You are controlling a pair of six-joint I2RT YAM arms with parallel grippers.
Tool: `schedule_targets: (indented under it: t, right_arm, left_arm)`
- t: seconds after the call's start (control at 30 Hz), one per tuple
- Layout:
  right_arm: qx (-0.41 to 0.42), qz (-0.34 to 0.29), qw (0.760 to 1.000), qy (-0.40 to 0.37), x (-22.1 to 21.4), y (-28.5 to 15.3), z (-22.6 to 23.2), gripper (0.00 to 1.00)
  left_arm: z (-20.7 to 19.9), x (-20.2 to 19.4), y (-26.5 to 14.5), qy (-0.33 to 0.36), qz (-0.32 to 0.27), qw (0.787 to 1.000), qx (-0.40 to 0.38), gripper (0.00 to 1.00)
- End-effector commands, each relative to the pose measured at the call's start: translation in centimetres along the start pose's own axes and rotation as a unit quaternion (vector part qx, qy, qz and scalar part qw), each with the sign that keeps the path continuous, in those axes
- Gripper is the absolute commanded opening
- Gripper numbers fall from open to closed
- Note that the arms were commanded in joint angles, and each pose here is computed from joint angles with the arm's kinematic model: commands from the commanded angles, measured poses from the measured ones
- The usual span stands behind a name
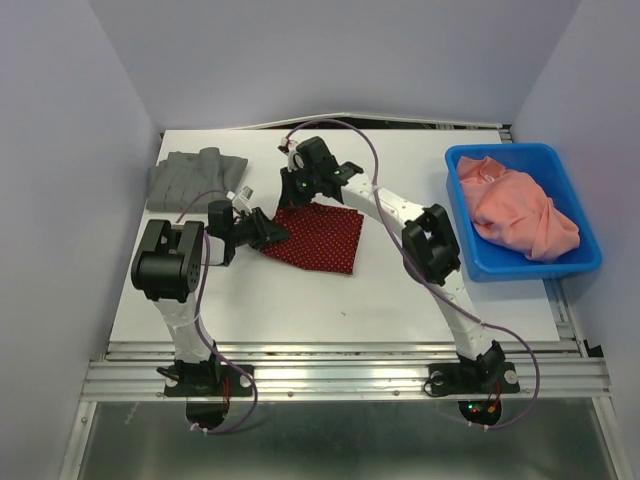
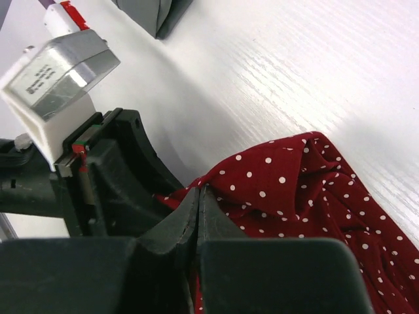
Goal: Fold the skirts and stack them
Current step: Neatly place the folded skirt to the corner
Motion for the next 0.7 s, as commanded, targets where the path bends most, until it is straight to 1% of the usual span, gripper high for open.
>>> schedule_targets:
  t: [0.0,0.03,0.07,0.1,0.13,0.17,0.2,0.23,0.27,0.3,0.33,0.4,0.43,0.5,0.53,0.63,0.67]
  right_arm:
    - [0.013,-0.074,0.997,-0.018,5.1,-2.4,0.6,0.01]
    - [0.013,-0.074,0.997,-0.018,5.1,-2.4,0.6,0.11]
    - [0.002,-0.079,0.997,-0.016,5.4,-2.8,0.0,0.46]
    - [-0.003,-0.080,0.997,-0.018,5.5,-2.9,-0.1,0.64]
    - [-0.014,-0.081,0.996,-0.016,5.6,-3.2,-0.9,0.78]
    - [-0.033,-0.086,0.996,-0.014,5.9,-4.0,-2.2,0.95]
    - [-0.047,-0.089,0.995,-0.012,6.0,-4.5,-2.9,1.00]
    - [-0.060,-0.092,0.994,-0.012,6.2,-5.1,-3.8,1.00]
    - [-0.071,-0.086,0.994,-0.013,5.7,-5.5,-4.8,1.00]
    - [-0.091,-0.093,0.991,-0.012,6.1,-6.9,-6.1,1.00]
    - [-0.103,-0.094,0.990,-0.014,6.1,-7.6,-6.8,1.00]
    - [-0.129,-0.088,0.988,-0.010,5.5,-9.6,-8.8,1.00]
    - [-0.134,-0.082,0.988,-0.006,5.0,-10.3,-9.4,1.00]
    - [-0.141,-0.069,0.988,0.002,3.9,-11.7,-10.2,1.00]
    - [-0.149,-0.066,0.987,0.006,3.5,-12.5,-11.0,1.00]
    - [-0.153,-0.050,0.987,0.001,2.0,-13.9,-10.9,1.00]
    - [-0.160,-0.047,0.986,0.002,1.6,-14.4,-11.3,1.00]
  left_arm:
    - [0.0,1.7,0.6,0.033,-0.018,0.998,0.041,0.28]
    - [-0.5,3.1,0.8,0.049,-0.037,0.997,0.051,0.17]
    - [-0.5,3.3,0.6,0.061,-0.033,0.995,0.073,0.11]
    - [-0.7,4.1,0.6,0.073,-0.040,0.993,0.087,0.05]
    - [-1.2,5.6,0.5,0.082,-0.049,0.989,0.114,0.00]
    - [-1.4,6.5,0.3,0.114,-0.054,0.983,0.134,0.00]
    - [-1.6,7.5,0.2,0.130,-0.061,0.978,0.152,0.00]
    - [-3.3,9.9,0.4,0.158,-0.079,0.971,0.158,0.00]
    - [-2.4,10.3,-0.1,0.159,-0.072,0.963,0.206,0.00]
    - [-2.6,11.3,-0.2,0.173,-0.076,0.956,0.223,0.00]
    - [-3.5,13.6,-0.4,0.206,-0.096,0.942,0.245,0.00]
    - [-3.6,14.8,-0.8,0.225,-0.095,0.930,0.276,0.00]
    - [-4.5,16.5,-1.3,0.253,-0.108,0.915,0.294,0.00]
    - [-4.4,18.0,-1.3,0.276,-0.107,0.900,0.320,0.00]
    - [-5.5,19.8,-1.7,0.302,-0.125,0.885,0.332,0.00]
    - [-6.3,21.8,-2.0,0.316,-0.130,0.871,0.354,0.00]
    - [-6.0,22.2,-1.9,0.315,-0.128,0.870,0.358,0.00]
Point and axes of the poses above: each gripper's point midway between its finger pads, its own y axis out along the fingers, its own z axis along the line the jaws close on, x = y × z, the point moved 4 cm from there along -y, back along the fingers, and after that the axes turned 11 degrees about -y, right-handed, at the moved point
